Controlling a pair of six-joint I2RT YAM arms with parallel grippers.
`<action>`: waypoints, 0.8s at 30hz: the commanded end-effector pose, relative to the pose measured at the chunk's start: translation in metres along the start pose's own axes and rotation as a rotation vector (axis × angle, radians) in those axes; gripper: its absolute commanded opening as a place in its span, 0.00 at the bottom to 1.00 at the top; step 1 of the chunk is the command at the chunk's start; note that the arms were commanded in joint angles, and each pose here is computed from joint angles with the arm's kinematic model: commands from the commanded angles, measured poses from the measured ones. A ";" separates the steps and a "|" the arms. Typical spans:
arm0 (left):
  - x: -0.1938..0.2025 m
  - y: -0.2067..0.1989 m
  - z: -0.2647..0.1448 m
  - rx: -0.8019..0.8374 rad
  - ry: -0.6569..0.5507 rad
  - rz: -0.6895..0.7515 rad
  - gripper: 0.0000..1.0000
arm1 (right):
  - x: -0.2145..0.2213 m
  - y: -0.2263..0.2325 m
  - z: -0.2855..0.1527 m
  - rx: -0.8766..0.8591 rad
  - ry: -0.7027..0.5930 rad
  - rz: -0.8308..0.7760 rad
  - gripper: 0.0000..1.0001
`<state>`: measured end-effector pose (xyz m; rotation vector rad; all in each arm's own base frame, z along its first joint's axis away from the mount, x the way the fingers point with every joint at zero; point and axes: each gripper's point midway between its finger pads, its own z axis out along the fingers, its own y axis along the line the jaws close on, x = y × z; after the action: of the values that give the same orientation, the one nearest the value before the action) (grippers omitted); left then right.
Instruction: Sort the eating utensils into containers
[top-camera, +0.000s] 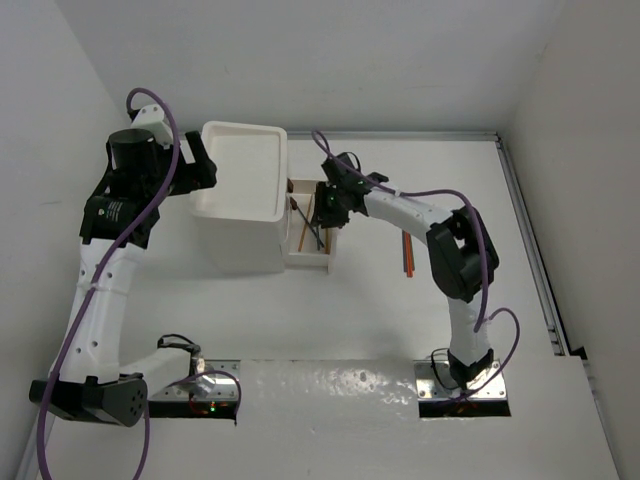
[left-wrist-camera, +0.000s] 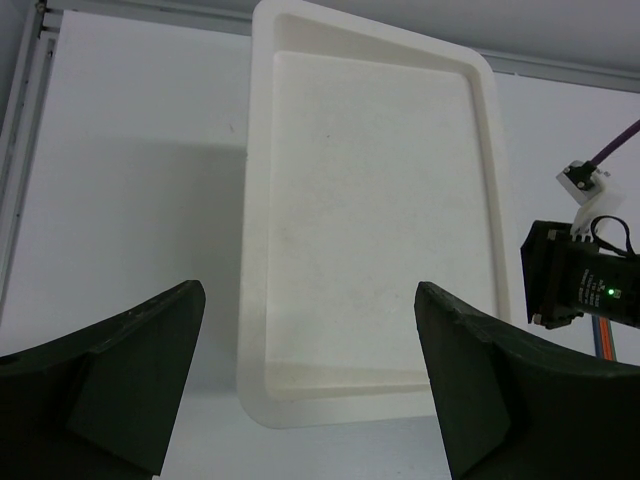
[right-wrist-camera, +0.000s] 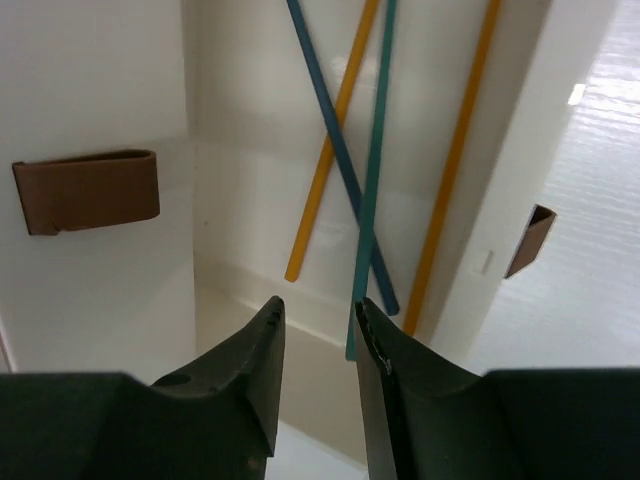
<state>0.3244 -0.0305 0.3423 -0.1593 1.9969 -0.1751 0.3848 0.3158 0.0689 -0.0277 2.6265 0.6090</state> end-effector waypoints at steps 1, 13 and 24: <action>-0.010 -0.006 -0.009 0.020 -0.046 0.006 0.84 | -0.029 0.017 -0.032 -0.022 -0.114 -0.030 0.35; -0.010 -0.009 -0.005 0.034 -0.046 0.002 0.84 | 0.006 -0.134 -0.108 0.352 -0.141 -0.119 0.22; -0.009 -0.013 -0.005 0.056 -0.036 -0.004 0.84 | 0.062 -0.223 -0.091 0.483 0.012 -0.023 0.19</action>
<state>0.3236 -0.0347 0.3429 -0.1485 1.9972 -0.2012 0.3080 0.0830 0.0258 0.1021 2.7381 -0.0320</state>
